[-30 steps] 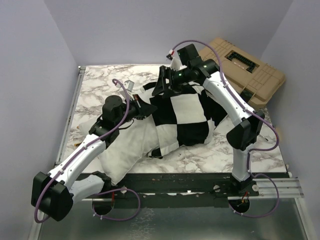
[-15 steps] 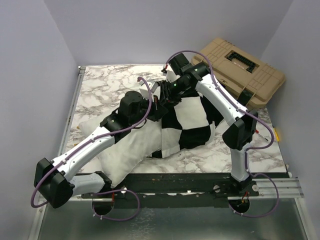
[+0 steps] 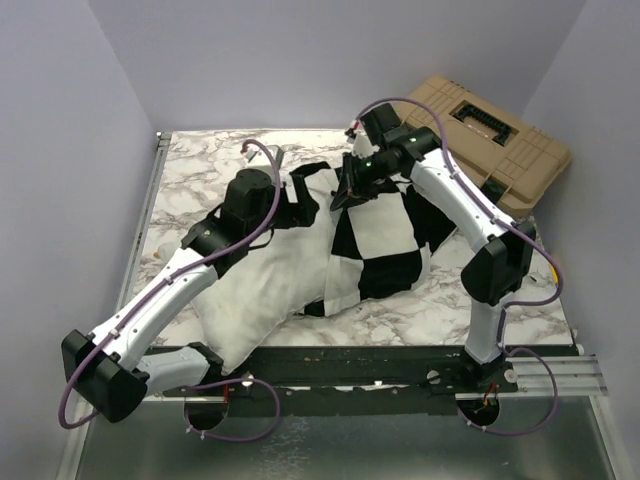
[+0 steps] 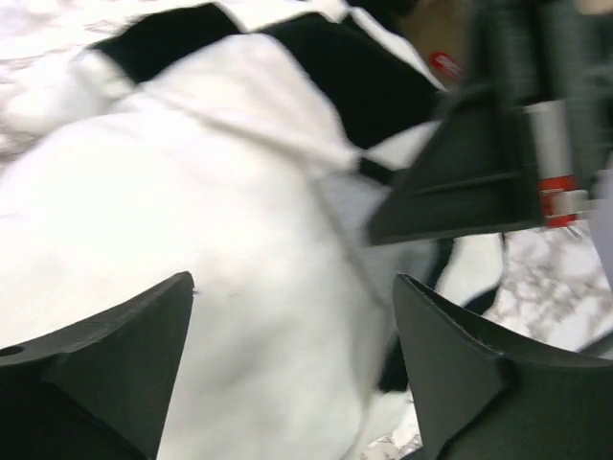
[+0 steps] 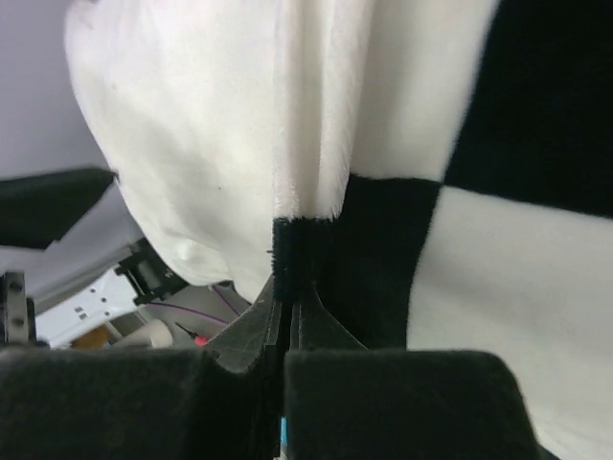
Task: Put the pillow into the pillowcase
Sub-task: Stuff the pillow into the pillowcase.
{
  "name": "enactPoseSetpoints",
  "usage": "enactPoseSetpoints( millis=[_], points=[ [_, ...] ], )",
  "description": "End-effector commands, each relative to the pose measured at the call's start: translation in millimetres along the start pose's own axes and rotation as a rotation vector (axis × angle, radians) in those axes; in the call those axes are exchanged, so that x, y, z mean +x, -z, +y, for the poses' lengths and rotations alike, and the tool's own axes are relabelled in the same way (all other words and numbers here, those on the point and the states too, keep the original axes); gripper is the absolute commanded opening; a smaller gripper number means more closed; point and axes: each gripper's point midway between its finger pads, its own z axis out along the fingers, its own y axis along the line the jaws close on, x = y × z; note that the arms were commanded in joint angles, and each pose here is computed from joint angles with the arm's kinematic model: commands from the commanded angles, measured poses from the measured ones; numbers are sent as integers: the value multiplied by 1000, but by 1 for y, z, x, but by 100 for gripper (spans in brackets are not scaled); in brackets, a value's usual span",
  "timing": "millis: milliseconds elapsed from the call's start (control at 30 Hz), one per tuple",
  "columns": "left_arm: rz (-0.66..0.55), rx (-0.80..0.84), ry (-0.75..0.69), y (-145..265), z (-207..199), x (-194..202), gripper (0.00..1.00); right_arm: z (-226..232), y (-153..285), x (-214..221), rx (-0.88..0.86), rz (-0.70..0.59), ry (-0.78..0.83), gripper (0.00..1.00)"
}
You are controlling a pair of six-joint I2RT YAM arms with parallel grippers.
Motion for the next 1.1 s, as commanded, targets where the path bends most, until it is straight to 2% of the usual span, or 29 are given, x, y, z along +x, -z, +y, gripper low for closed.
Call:
enactPoseSetpoints(
  millis=[0,67,167,267,367,400,467,533,567,667,800,1067],
  points=[
    [67,-235,90,23,63,8,89,23,42,-26,-156,-138,10,0],
    [76,-249,143,20,76,6,89,29,46,-28,-191,-138,50,0],
    [104,-248,142,1,83,1,90,43,56,-29,-257,-157,119,0],
    [157,-241,102,-31,90,-2,91,51,63,-30,-292,-178,152,0],
    [245,-131,91,-73,84,14,89,57,63,-34,-323,-188,155,0],
    [260,-76,99,-84,78,21,78,61,63,-36,-343,-193,156,0],
    [252,71,154,-101,56,29,48,70,67,-44,-376,-204,159,0],
    [183,220,206,-104,29,20,11,83,72,-52,-423,-209,171,0],
    [129,274,214,-102,16,11,0,89,74,-56,-443,-211,176,0],
    [-106,409,245,-79,-14,-39,0,106,81,-59,-529,-187,184,0],
    [-425,503,310,-36,-34,-99,0,127,90,-48,-687,-99,170,0],
    [-663,718,234,-3,-94,-124,0,176,114,-29,-900,-3,170,0]
  ],
)
